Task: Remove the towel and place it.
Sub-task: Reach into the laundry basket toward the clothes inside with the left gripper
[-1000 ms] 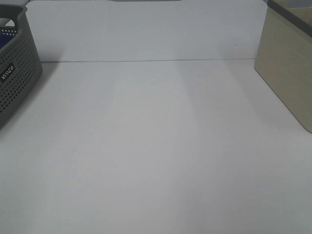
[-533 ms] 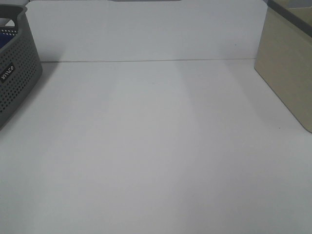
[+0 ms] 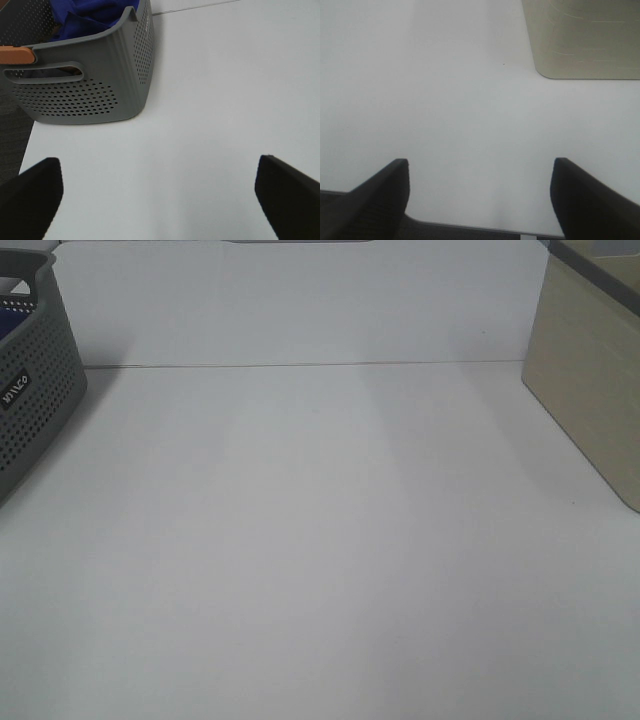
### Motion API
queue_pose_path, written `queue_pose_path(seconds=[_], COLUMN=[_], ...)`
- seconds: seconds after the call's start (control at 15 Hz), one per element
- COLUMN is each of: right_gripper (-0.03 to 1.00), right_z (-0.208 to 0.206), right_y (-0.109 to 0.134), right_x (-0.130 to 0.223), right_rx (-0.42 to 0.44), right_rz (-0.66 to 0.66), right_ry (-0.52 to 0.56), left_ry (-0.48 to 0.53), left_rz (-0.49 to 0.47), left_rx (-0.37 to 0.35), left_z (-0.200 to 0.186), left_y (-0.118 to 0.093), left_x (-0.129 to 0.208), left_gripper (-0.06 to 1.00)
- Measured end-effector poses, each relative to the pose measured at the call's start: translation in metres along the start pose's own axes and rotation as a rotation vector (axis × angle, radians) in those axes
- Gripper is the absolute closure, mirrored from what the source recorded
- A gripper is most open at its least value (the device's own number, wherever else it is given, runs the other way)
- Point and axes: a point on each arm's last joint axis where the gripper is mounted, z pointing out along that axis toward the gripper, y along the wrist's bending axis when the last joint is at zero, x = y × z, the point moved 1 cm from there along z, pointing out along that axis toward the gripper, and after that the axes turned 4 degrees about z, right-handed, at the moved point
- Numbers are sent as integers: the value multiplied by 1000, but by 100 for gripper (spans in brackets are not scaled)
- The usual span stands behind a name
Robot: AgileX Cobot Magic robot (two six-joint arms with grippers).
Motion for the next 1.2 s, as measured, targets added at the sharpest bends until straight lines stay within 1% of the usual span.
queue_pose_path(seconds=[1.07,1.2], right_gripper=[21,21], right_z=[0,0], right_y=[0,0], right_x=[0,0], right_rx=[0,0], right_rz=[0,0], right_ry=[0,0], left_ry=[0,2], left_rz=[1,16], left_rx=[0,0], left_z=[0,-2], left_y=[0,0], left_x=[0,0], left_gripper=[-5,-5])
